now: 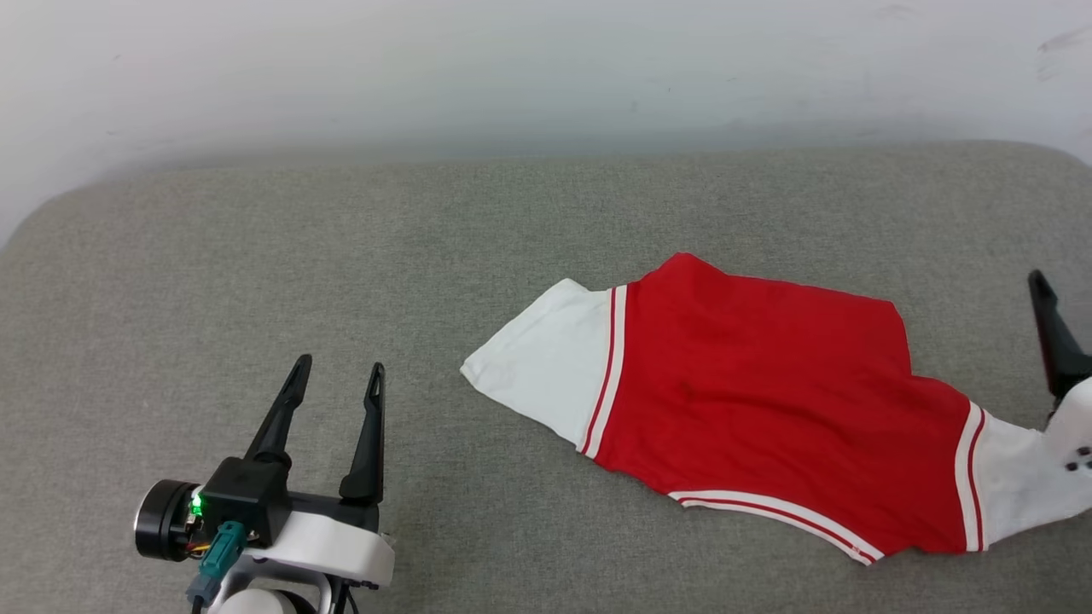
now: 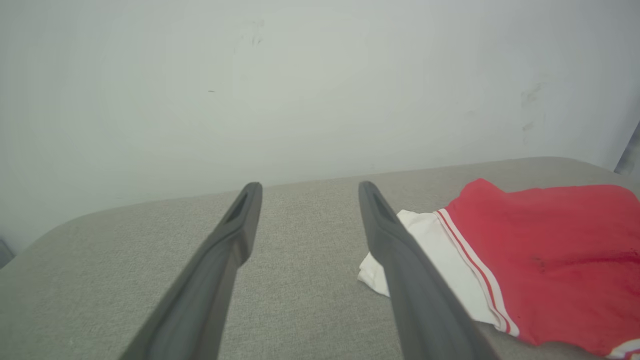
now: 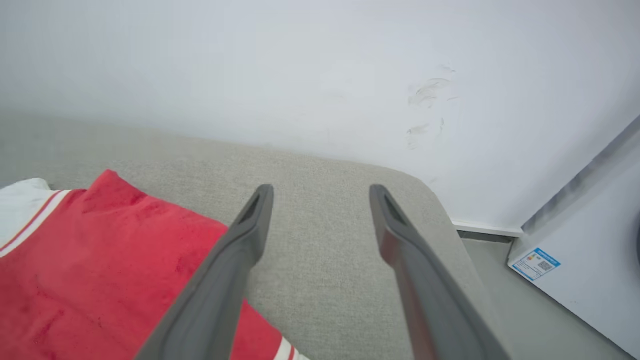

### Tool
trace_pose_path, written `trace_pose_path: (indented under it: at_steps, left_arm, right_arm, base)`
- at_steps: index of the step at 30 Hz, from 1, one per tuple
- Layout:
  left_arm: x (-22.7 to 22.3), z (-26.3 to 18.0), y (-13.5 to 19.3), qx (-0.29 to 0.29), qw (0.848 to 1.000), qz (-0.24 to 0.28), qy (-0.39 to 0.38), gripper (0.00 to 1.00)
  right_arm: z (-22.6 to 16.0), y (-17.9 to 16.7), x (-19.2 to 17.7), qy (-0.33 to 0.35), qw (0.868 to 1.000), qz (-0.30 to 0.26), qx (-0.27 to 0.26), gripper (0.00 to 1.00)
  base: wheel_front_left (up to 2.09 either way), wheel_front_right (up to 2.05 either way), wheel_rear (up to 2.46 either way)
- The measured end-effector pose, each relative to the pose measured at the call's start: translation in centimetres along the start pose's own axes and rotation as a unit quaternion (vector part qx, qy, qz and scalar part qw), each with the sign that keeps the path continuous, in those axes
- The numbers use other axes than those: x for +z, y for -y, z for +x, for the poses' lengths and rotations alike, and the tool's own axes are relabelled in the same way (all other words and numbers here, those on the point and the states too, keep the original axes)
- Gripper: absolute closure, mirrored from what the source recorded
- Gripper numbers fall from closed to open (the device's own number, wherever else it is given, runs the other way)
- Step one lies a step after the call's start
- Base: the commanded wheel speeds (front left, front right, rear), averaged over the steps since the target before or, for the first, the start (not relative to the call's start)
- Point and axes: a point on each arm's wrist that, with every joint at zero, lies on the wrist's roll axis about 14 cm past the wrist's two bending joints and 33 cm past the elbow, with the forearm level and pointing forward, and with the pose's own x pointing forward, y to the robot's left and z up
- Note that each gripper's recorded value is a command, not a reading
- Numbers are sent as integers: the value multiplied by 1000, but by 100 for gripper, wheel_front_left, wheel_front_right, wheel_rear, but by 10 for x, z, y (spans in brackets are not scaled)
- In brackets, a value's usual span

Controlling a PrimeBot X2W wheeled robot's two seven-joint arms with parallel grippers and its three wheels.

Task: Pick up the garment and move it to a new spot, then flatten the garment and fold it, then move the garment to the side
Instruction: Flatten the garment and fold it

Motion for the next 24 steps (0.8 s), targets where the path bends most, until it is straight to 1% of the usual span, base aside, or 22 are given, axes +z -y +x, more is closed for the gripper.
trace_pose_path:
  at_steps: [3, 5, 9, 12, 14, 19, 21, 24]
  left_arm:
    - [2, 1, 2, -2, 1000, -5, 3, 0]
    - [2, 2, 4, -5, 1000, -7, 5, 0]
    - [-1, 5, 9, -14, 1000, -11, 2, 0]
    - [-6, 11, 14, -23, 999, -25, -3, 0]
    - [-11, 17, 20, -43, 999, -20, -10, 0]
    - [-29, 43, 33, -93, 993, -2, -68, 0]
    - [-34, 57, 34, -99, 991, -1, -95, 0]
    - [-56, 66, 39, -118, 978, 12, -170, 0]
  right_arm:
    - [-8, -14, 5, 32, 999, 32, 0, 0]
    - [-13, -20, 7, 45, 998, 43, -2, 0]
    - [-21, -34, -1, 44, 997, 61, -2, 0]
    - [-23, -35, -6, 41, 997, 64, -8, 0]
    - [-24, -33, -10, 39, 997, 67, -14, 0]
    - [-25, -31, -12, 41, 997, 62, -19, 0]
    - [-25, -31, -15, 38, 997, 62, -20, 0]
    - [-27, -30, -24, 25, 998, 62, -24, 0]
  base:
    - [0, 0, 0]
    - [0, 0, 0]
    - [0, 0, 0]
    - [0, 0, 0]
    - [0, 0, 0]
    - [0, 0, 0]
    - [0, 0, 0]
    - [0, 0, 0]
